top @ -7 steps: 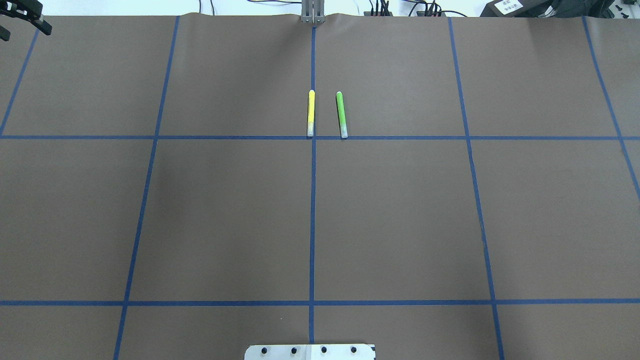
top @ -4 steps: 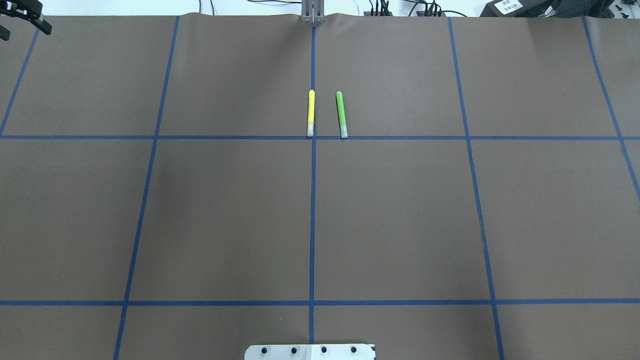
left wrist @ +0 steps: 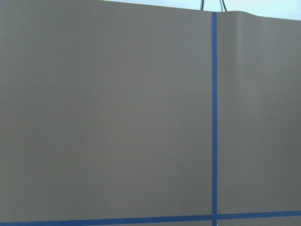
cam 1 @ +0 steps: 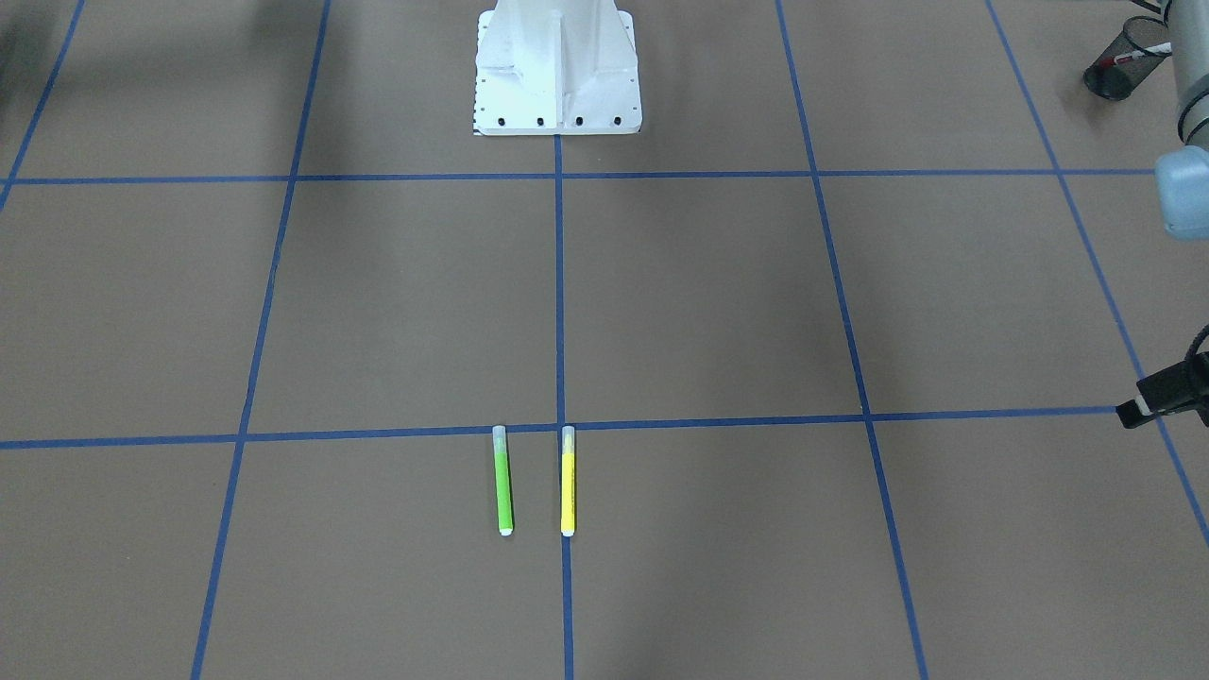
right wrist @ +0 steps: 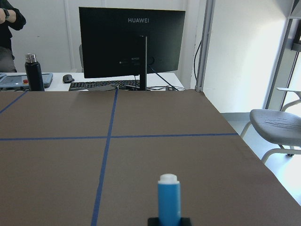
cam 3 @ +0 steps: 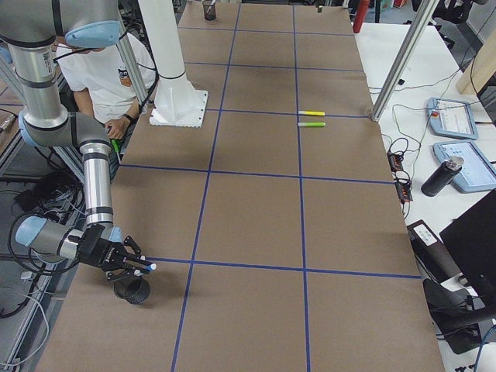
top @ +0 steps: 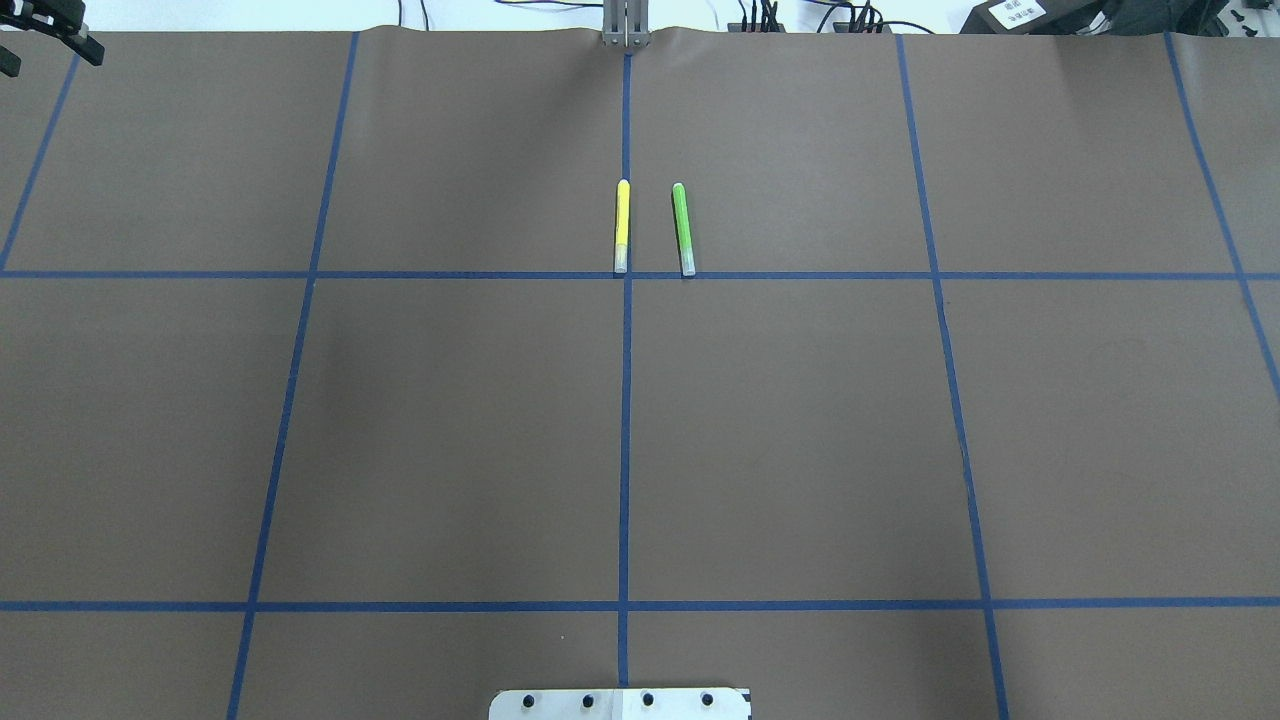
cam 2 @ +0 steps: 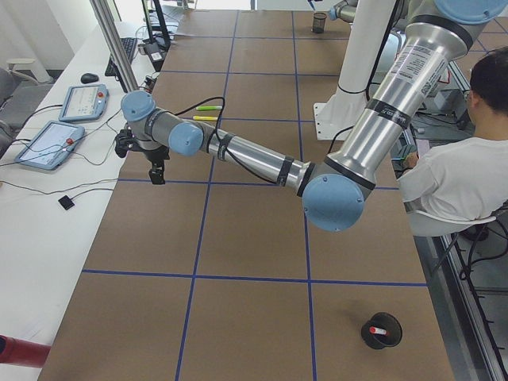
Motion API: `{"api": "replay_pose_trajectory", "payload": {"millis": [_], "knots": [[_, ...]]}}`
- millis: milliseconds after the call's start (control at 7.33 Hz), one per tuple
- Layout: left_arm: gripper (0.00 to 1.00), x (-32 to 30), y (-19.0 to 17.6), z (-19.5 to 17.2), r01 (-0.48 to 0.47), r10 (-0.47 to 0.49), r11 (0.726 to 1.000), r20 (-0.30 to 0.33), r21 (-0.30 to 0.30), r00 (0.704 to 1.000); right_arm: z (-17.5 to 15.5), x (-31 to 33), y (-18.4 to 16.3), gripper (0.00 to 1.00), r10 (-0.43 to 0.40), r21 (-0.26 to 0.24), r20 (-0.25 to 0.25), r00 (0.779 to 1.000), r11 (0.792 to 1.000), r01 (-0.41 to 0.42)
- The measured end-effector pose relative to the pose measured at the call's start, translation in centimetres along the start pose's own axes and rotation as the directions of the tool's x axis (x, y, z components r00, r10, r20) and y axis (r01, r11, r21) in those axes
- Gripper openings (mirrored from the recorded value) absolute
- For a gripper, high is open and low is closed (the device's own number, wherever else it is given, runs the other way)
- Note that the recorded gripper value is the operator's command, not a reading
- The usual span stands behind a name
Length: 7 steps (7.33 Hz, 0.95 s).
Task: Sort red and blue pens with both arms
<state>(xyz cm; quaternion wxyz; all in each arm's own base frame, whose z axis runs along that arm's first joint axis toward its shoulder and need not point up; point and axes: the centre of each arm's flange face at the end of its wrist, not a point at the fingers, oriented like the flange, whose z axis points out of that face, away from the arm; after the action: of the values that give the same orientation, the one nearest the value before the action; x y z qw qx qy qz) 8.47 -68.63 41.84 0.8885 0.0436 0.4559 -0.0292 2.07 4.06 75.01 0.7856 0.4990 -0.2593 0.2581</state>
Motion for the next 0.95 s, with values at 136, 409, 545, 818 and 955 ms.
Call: {"api": "replay_pose_trajectory", "payload": {"millis": [136, 409, 545, 818, 955], "knots": [[1.00, 0.2, 0.1, -0.2, 0.002, -0.002, 1.000, 0.000, 0.001, 1.000, 0.0, -0.1, 0.6, 0.00, 0.000, 0.009, -0.008, 1.000, 1.000, 0.000], [1.00, 0.6, 0.3, -0.6, 0.006, -0.006, 1.000, 0.002, 0.000, 1.000, -0.1, -0.2, 1.5, 0.00, 0.004, 0.018, -0.022, 1.000, 1.000, -0.003], [1.00, 0.9, 0.4, -0.9, 0.010, -0.010, 1.000, 0.003, -0.003, 1.000, 0.0, -0.2, 2.1, 0.00, 0.003, 0.016, -0.030, 1.000, 1.000, -0.002], [1.00, 1.3, 0.6, -1.3, 0.013, -0.013, 1.000, 0.004, -0.005, 1.000, 0.0, -0.2, 2.8, 0.00, -0.007, 0.013, -0.043, 0.999, 1.000, 0.008], [1.00, 1.5, 0.7, -1.4, 0.013, -0.013, 1.000, 0.004, -0.004, 1.000, 0.0, -0.1, 2.9, 0.00, -0.011, 0.012, -0.049, 0.999, 1.000, 0.012]]}}
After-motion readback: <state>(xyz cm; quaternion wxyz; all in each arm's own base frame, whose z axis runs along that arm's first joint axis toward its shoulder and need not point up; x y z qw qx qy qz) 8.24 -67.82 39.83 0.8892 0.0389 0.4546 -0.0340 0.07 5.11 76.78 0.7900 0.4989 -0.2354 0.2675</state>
